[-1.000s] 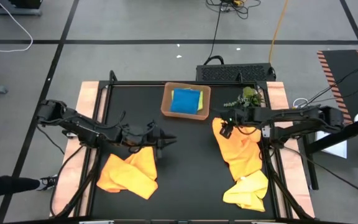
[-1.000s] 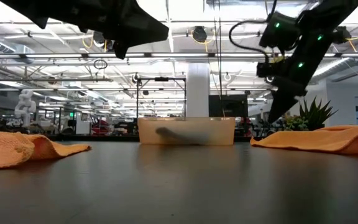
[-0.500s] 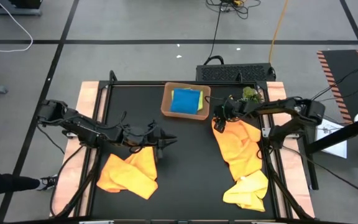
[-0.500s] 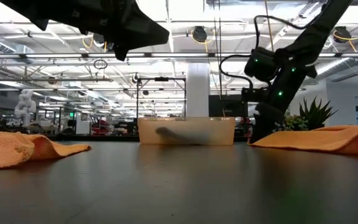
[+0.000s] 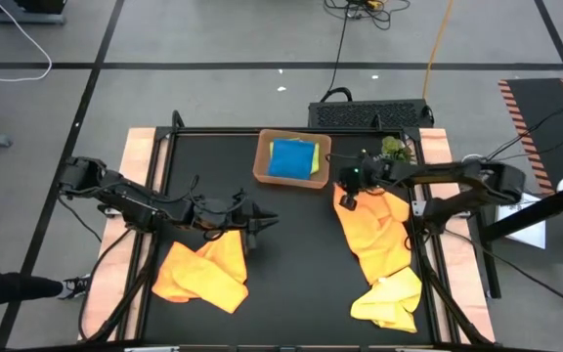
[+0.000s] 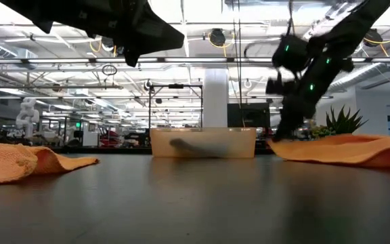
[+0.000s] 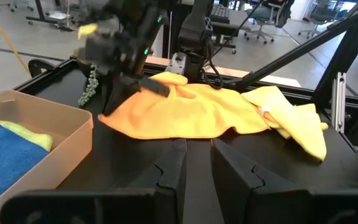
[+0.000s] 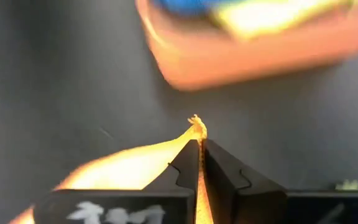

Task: Fold microfiber towels
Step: Fold the orange microfiber towel

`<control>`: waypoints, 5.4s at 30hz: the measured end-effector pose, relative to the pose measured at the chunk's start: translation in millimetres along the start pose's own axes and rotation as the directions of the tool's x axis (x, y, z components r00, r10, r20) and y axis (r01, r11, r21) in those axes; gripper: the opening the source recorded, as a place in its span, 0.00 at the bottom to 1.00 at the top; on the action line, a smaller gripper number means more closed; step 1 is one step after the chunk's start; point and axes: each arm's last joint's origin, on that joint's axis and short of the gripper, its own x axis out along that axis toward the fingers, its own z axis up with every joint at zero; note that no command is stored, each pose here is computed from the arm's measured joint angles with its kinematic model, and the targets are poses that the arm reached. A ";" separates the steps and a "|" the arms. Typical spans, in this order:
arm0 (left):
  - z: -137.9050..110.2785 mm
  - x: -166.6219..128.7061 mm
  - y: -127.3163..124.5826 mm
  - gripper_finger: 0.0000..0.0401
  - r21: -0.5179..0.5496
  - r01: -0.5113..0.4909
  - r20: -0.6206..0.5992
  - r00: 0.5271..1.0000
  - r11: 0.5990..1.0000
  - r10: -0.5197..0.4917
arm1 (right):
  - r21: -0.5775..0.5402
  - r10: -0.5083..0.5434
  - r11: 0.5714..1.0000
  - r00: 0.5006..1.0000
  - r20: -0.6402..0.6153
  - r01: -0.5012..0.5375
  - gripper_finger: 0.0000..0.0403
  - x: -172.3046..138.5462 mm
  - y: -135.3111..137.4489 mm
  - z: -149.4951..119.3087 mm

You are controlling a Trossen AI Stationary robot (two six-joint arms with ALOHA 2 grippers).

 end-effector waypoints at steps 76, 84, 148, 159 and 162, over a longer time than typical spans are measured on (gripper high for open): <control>16.8 88.3 22.9 0.64 -0.162 -0.126 0.119 0.982 0.979 0.146 | -0.267 0.303 0.949 0.712 0.633 -0.167 0.00 -65.1 92.7 57.9; 16.6 88.3 23.0 0.42 -0.145 -0.129 0.116 0.982 0.981 0.146 | -0.267 0.302 0.949 0.713 0.633 -0.166 0.00 -65.0 92.5 57.8; 67.0 19.3 5.8 0.00 0.116 -0.144 0.027 0.990 0.983 0.142 | -0.070 -0.112 0.984 0.869 0.481 0.166 0.46 -15.2 118.8 32.0; 67.2 19.4 7.4 0.00 0.121 -0.171 0.031 0.985 0.978 0.169 | -0.034 -0.085 0.993 0.865 0.494 0.117 0.46 -11.6 128.2 30.1; 66.9 19.6 8.7 0.00 0.121 -0.176 0.027 0.984 0.977 0.174 | -0.051 -0.066 0.993 0.855 0.514 0.107 0.46 -19.2 131.7 30.8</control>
